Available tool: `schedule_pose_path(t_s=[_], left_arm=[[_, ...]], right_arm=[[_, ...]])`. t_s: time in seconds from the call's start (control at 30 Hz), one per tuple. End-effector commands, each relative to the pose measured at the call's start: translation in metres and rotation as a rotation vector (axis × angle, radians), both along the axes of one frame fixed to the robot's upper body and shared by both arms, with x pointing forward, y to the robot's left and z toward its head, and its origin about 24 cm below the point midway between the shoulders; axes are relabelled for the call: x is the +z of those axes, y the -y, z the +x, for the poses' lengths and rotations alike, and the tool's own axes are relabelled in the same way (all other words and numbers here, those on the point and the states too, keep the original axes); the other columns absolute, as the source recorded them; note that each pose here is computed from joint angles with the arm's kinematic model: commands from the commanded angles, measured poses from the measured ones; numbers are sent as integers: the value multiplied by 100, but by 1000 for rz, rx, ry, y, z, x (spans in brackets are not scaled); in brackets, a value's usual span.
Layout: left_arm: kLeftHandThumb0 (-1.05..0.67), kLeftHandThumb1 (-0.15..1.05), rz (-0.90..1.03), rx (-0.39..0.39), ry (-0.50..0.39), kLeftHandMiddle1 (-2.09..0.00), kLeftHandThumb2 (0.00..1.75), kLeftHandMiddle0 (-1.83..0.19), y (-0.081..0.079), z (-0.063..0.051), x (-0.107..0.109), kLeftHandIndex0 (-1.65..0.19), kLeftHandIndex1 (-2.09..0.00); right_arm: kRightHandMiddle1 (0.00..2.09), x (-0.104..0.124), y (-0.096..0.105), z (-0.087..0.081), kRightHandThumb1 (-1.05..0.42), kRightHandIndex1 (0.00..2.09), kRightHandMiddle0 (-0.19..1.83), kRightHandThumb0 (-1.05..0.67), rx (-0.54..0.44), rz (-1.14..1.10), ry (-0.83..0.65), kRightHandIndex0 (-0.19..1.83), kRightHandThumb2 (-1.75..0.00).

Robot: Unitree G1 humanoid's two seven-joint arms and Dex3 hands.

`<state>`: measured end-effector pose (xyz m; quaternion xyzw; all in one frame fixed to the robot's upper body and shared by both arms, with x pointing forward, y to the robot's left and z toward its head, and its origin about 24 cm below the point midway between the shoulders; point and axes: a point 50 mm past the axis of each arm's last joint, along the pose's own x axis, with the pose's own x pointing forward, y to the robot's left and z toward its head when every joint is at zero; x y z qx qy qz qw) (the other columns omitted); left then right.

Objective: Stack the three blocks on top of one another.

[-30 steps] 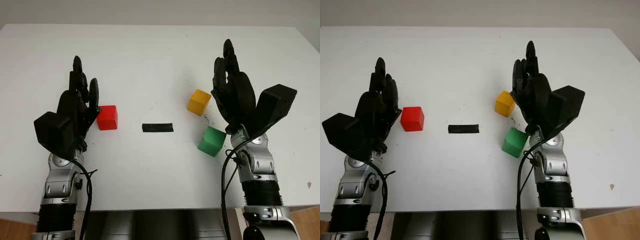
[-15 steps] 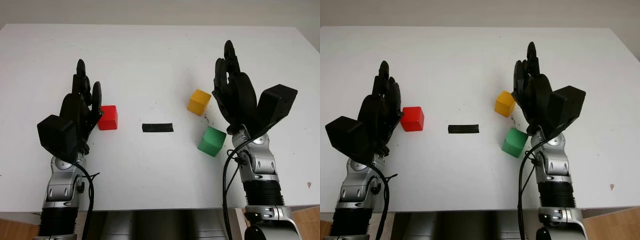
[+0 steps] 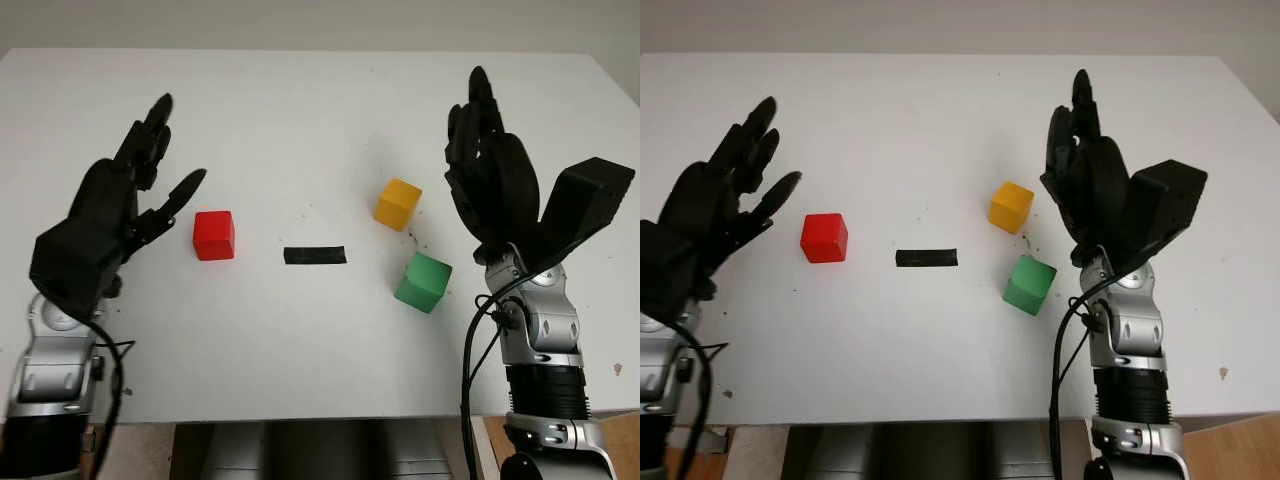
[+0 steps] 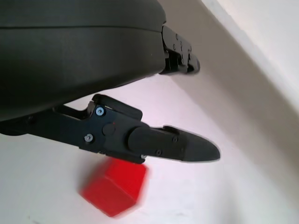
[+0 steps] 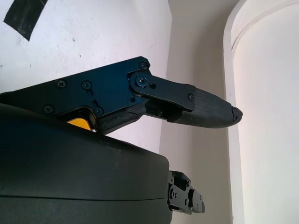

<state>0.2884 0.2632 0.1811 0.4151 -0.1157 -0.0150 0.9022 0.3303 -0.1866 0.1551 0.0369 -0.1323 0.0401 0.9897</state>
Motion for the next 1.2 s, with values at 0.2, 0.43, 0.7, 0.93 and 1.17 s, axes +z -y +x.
schedule_pose_path(t_s=[0.2,0.43,0.7,0.93,1.17], left_arm=[[-71,101,416,26,-75,-4,5,-12,-1,-1,14,-35,-9],[-76,100,564,8,-181,-2,5,0,5,2,6,-23,-4],[-78,98,679,-1,-168,-4,5,4,14,8,-3,-23,-5],[-73,97,702,-12,-152,-5,5,5,18,13,2,-23,-5],[-71,99,745,-13,-127,-5,6,5,22,18,18,-28,-8]], right_arm=[[0,2,1,-2,-105,0,-19,-72,-10,-29,6,-19,-72],[0,2,-4,-1,-105,0,-19,-72,2,-18,4,-19,-72],[0,0,-4,-2,-105,0,-19,-72,7,-17,-5,-19,-74],[0,-2,-3,-3,-105,0,-19,-72,4,-18,-4,-19,-72],[0,-2,-5,-4,-105,0,-19,-71,13,-19,-1,-19,-74]])
